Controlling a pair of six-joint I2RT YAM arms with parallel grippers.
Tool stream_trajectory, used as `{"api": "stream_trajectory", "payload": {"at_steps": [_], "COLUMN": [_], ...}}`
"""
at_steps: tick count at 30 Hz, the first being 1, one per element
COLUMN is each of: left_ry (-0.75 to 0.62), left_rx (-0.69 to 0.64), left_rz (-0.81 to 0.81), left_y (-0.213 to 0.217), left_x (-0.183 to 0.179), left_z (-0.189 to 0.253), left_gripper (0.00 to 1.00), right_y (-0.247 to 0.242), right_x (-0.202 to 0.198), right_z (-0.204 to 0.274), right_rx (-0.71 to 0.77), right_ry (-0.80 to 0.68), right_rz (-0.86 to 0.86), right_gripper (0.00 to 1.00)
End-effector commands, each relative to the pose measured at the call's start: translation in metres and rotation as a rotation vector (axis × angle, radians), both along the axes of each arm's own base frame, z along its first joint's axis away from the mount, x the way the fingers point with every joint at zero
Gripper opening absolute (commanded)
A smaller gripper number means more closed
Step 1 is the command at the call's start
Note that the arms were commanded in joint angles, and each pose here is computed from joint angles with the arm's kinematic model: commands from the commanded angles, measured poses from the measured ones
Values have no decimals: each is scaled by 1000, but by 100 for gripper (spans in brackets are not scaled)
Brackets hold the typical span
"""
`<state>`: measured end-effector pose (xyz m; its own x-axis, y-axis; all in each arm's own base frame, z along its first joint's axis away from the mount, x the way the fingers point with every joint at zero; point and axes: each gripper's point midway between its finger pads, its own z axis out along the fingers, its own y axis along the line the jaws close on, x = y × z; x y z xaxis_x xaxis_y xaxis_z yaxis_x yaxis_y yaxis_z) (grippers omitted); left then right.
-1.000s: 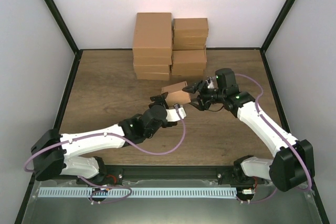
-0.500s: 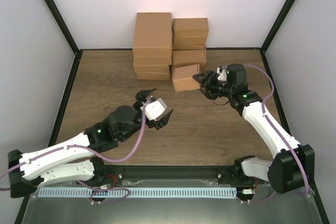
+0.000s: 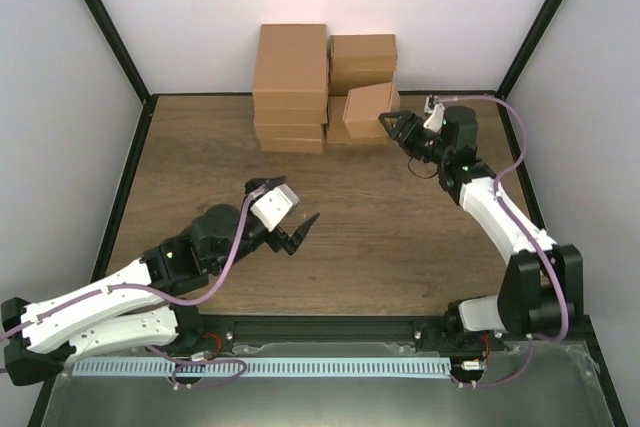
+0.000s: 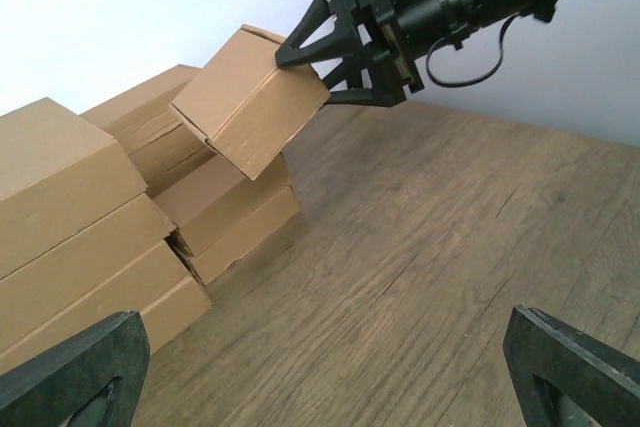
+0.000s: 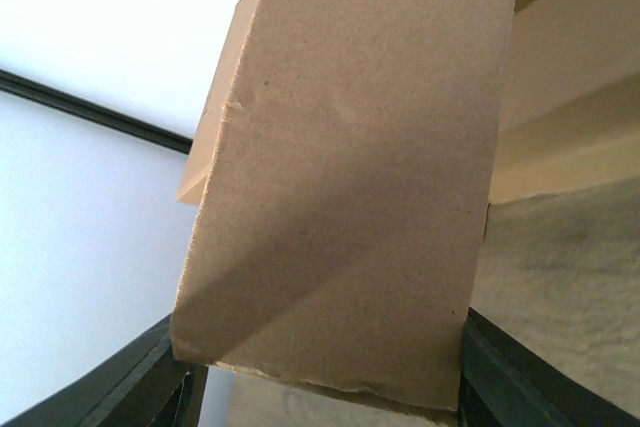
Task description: Fold the paper box
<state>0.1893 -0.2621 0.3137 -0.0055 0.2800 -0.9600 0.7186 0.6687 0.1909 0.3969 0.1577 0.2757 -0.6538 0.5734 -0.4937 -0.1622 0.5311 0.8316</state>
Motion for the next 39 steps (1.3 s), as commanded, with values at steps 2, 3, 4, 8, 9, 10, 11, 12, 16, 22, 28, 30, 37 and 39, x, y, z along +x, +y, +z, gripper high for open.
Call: {"api": "stream_trajectory", "payload": {"at_steps": [2,3,4,8,9,10,11,12,16,22,28,30,37,39], "left_ry": [21,26,33,48,52,57,59,62,69,75,95,96,110,122], "left_rx": [-19,-19,-21,-20,-19,-16,-14,-11,-2,-18,-3,1,-13,-11], "left_rz": [29,34,35,42,46,49,52,55,79,120,131,134,156,167], "left_y": [6,6,6,7,7,8,8,9,14,25,27,28,35,39], "left_x": [5,6,8,13,15,16,18,19,25,31,37,39,44,47], "left_z": [-2,-4,-6,-11,-11,-13,-13,-14,-15,-13,-20,-21,-22,-25], "left_gripper": [100,100,100,100,100,100,100,100,100,100,100,100,100,100], "right_y": [-5,-5,-5,-5,-4,-3,-1,1,4,5,5,5,-9,-19], "right_x": [38,43,49,75,82,88,95,100,117,141,164,167,183,191], "right_z": [23,21,19,9,4,0,-9,-12,-25,-35,-51,-58,-52,-43], "right_rx": [-8,-3,2,-2,-4,-2,4,10,20,6,-3,-1,-100,-172], "right_ry": [-160,-168,-174,-181,-179,-173,-162,-162,-146,-141,-99,-89,-76,-66], "right_rz": [47,55,61,79,86,95,111,126,147,142,144,138,57,5], "right_gripper": [59,59,59,59,59,59,59,59,60,61,63,75,100,100]}}
